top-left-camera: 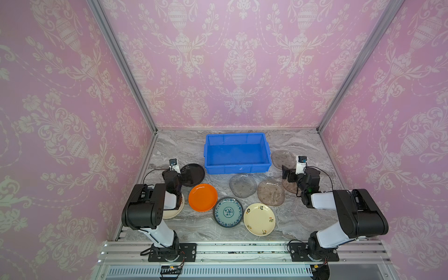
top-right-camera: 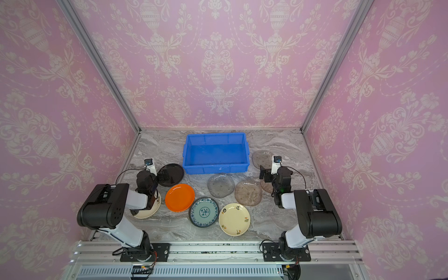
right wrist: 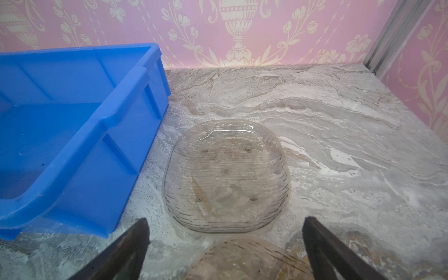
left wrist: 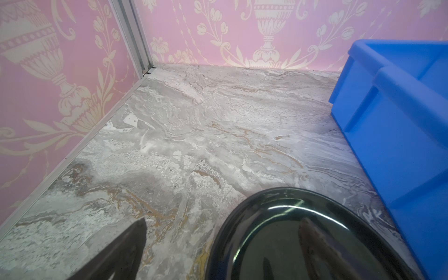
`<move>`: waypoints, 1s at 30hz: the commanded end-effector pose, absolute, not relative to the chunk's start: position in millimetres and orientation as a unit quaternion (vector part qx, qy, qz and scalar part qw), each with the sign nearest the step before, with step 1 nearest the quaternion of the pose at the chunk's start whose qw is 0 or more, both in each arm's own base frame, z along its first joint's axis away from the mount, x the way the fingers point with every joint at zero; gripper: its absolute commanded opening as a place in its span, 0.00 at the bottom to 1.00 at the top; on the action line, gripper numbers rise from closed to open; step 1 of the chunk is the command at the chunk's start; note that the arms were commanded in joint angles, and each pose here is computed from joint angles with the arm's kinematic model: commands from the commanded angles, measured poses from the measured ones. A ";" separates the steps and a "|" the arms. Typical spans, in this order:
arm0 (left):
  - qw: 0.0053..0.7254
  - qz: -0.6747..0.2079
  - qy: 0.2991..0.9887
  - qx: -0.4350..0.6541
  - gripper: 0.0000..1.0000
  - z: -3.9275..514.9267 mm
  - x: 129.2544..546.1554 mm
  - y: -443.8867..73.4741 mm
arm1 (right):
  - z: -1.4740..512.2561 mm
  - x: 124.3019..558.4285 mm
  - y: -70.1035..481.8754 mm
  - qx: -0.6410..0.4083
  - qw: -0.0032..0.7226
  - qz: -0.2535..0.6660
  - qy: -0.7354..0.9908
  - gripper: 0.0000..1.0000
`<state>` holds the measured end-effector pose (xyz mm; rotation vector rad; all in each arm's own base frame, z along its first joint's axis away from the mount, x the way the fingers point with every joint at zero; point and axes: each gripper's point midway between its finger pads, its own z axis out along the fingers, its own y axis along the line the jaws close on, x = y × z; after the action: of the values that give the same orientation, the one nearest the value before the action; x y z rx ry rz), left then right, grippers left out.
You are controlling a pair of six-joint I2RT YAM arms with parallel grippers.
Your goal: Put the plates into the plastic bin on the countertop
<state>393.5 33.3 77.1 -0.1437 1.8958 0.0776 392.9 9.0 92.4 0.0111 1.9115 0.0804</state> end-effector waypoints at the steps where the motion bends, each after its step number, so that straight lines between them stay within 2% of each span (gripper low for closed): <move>1: 0.575 0.019 0.817 -0.042 0.99 76.6 395.7 27.5 | 95.2 395.1 9.2 0.000 0.580 0.035 0.814 1.00; 16: 0.575 0.030 0.816 -0.052 0.99 80.6 396.4 31.6 | 94.9 395.5 9.4 0.000 0.580 0.035 0.814 1.00; 23: 0.560 0.105 0.813 -0.121 0.99 121.6 389.8 61.0 | 105.4 396.4 -0.6 0.023 0.578 0.008 0.816 1.00; 27: 0.588 0.090 0.795 -0.121 0.99 151.5 392.5 57.4 | 127.4 397.1 -9.1 0.043 0.558 -0.032 0.828 1.00; 30: 0.605 0.069 0.776 -0.167 0.99 177.0 393.3 61.3 | 164.0 397.2 -19.1 0.079 0.565 -0.056 0.819 1.00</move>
<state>395.1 55.9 167.3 -0.2786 1.7918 0.1784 400.2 -4.1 138.4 0.0913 1.9166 -0.0440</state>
